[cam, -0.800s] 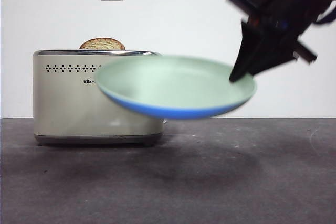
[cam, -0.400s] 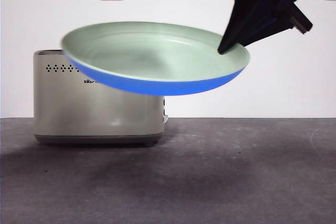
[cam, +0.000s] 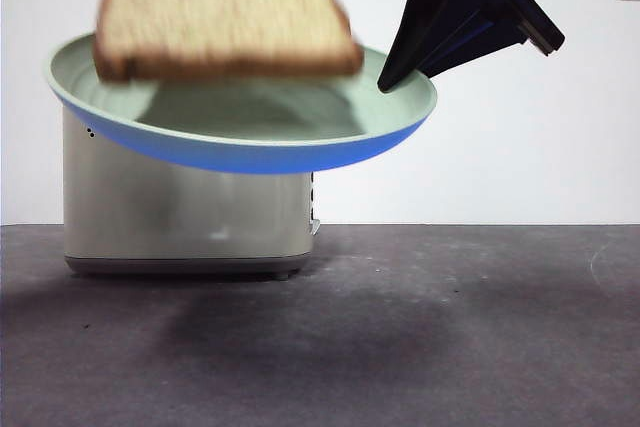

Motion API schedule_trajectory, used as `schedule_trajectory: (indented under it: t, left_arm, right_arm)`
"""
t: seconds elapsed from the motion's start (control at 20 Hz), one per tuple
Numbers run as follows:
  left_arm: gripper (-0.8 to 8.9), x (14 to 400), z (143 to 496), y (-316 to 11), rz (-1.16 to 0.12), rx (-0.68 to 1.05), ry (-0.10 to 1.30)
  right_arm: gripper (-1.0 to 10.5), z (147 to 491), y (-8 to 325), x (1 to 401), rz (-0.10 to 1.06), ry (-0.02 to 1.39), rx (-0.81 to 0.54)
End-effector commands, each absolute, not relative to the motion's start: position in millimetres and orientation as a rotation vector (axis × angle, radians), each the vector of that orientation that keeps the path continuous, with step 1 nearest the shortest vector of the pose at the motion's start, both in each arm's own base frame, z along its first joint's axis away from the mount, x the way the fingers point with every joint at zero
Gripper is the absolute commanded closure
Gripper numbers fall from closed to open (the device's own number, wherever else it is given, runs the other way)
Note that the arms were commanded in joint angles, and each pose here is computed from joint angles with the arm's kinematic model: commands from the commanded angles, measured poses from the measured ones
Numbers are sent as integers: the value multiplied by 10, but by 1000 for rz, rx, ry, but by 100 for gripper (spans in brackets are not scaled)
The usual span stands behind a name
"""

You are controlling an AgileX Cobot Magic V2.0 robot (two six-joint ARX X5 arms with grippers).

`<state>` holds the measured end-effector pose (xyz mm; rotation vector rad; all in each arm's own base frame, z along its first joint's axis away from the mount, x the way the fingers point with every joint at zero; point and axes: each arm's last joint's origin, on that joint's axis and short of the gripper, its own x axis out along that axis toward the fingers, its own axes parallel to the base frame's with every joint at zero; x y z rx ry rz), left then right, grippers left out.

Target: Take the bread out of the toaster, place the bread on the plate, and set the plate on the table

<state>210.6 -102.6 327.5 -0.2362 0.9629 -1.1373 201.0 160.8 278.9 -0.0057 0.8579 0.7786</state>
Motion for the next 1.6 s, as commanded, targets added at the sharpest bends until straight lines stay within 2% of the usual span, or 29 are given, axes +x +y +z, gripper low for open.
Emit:
schedule_trajectory:
  t: [0.05, 0.35, 0.4, 0.45, 0.5, 0.55, 0.95, 1.35, 1.6]
  left_arm:
    - [821, 2213, 3145, -1143, -1107, -202, 1010]
    - [788, 2364, 2903, -1362, -931, -96, 1099]
    - [650, 2368, 2890, -1373, -865, -59, 1100]
    - [469, 2368, 2886, -1389, -815, -34, 1094]
    - [323, 2363, 2888, -1407, -800, -19, 1088]
    - [299, 2356, 2890, -1426, -805, -14, 1085]
    - [302, 2295, 2968, -1546, -856, 22, 1062]
    - [302, 2235, 3481, -1499, -870, 83, 994]
    - [315, 1979, 3827, -1352, -925, 107, 939]
  right_arm:
    - [964, 2779, 1616, 2010, 775, 859, 12]
    - [964, 2778, 1620, 2006, 781, 860, 12]
    - [964, 2776, 1619, 2004, 782, 864, 12]
    - [964, 2772, 1617, 1999, 784, 872, 12]
    - [964, 2768, 1615, 1996, 783, 877, 11]
    - [964, 2767, 1614, 1995, 783, 880, 10]
    - [964, 2727, 1583, 1965, 763, 941, 0]
    - [964, 2716, 1537, 1988, 733, 958, 12]
    - [964, 2703, 1338, 2109, 640, 973, 56]
